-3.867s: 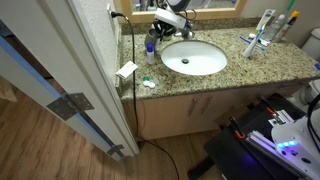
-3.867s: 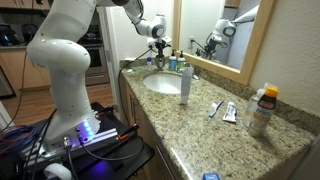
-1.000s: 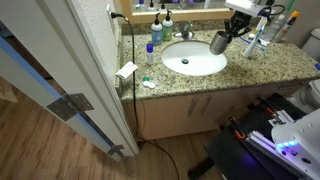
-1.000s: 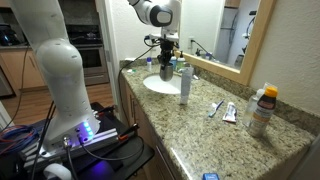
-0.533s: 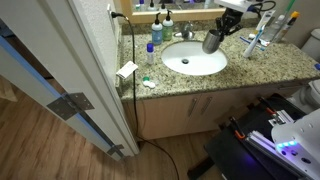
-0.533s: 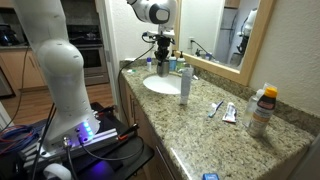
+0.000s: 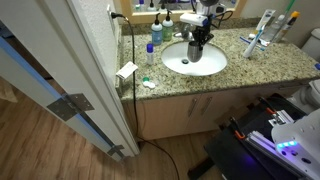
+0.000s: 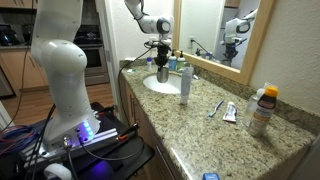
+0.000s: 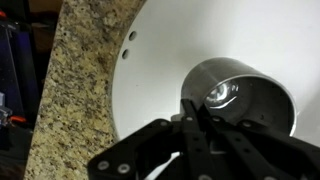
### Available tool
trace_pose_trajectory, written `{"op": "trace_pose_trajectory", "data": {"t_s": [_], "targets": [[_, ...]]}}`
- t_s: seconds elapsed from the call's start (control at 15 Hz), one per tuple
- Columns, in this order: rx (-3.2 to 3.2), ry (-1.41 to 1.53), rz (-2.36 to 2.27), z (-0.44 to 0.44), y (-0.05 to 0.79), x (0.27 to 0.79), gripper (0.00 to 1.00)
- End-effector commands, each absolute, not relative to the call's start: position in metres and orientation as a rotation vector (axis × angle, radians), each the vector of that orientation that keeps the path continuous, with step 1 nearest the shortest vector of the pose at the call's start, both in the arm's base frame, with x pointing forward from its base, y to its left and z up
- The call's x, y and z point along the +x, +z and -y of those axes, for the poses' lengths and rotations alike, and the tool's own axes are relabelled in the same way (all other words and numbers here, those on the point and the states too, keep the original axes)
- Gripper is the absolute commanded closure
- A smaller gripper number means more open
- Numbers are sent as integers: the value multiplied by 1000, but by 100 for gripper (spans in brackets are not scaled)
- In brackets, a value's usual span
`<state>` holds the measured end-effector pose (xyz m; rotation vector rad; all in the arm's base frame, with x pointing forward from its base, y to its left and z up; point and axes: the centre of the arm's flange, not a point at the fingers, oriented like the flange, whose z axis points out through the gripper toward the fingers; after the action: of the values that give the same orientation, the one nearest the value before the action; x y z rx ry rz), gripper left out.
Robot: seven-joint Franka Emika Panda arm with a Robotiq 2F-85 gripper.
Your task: Put the metal cup in the sink and then open the tap to fill it
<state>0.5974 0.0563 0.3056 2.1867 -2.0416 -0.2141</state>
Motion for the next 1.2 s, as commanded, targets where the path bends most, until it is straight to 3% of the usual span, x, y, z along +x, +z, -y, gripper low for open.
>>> {"op": "trace_pose_trajectory", "data": {"t_s": [0.0, 0.47, 0.87, 0.93, 1.07, 1.13], "targets": [[2178, -217, 2045, -53, 304, 600, 98], [2040, -316, 2285, 16, 220, 617, 98], [2137, -110, 2375, 26, 234, 640, 98], [2101, -115, 2363, 28, 226, 632, 94], [2112, -105, 2366, 26, 230, 636, 94], [2114, -103, 2366, 25, 231, 637, 98]]}}
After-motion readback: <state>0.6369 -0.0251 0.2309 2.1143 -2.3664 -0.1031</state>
